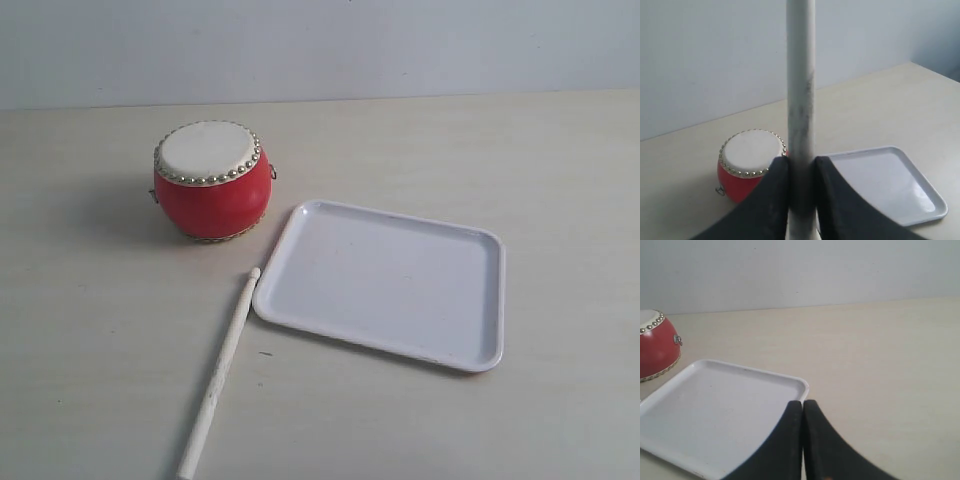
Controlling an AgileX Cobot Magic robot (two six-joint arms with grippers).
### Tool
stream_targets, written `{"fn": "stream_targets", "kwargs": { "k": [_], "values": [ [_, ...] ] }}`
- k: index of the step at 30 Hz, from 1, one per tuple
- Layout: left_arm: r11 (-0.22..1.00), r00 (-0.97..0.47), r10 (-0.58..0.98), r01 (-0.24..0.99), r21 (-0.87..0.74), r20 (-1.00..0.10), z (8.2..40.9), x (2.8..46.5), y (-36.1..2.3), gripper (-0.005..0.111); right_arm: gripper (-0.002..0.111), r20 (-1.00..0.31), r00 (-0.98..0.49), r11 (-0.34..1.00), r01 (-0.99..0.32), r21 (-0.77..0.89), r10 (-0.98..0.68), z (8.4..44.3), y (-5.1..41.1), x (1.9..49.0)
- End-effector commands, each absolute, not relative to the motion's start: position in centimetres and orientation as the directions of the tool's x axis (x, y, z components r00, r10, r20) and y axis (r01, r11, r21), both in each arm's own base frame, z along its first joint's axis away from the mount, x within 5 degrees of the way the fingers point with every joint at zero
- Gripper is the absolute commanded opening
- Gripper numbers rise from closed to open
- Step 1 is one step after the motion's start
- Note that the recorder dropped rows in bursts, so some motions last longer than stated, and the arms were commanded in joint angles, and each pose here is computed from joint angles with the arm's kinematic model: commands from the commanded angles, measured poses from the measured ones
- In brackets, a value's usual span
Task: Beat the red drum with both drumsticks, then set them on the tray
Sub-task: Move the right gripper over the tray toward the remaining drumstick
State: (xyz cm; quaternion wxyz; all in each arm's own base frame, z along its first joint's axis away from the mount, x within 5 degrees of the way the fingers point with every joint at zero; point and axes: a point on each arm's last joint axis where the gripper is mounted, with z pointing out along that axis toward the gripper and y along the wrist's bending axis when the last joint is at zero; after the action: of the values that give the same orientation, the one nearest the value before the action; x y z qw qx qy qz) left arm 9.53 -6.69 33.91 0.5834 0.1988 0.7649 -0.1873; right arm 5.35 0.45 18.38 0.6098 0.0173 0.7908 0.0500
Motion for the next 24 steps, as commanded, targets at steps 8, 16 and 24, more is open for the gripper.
{"fn": "stream_targets", "kwargs": {
  "k": [8, 16, 24],
  "values": [
    [0.853, -0.278, 0.051, 0.511, -0.103, -0.959, 33.7, 8.9, -6.1, 0.0, 0.0, -0.794, -0.002, 0.792, -0.066, 0.606, 0.608, 20.9, 0.4, 5.6],
    [0.859, -0.308, 0.056, 0.499, -0.111, -0.95, 33.4, 8.8, -6.0, 0.0, 0.0, -0.801, -0.035, 0.791, -0.14, 0.596, 0.598, 23.7, 1.1, 4.9],
    [0.861, -0.405, 0.031, 0.475, -0.182, -0.914, 32.8, 8.6, -6.0, 0.0, 0.0, -0.925, 0.068, 0.803, -0.523, 0.286, 0.373, 30.7, 4.1, 2.0]
  ]
}}
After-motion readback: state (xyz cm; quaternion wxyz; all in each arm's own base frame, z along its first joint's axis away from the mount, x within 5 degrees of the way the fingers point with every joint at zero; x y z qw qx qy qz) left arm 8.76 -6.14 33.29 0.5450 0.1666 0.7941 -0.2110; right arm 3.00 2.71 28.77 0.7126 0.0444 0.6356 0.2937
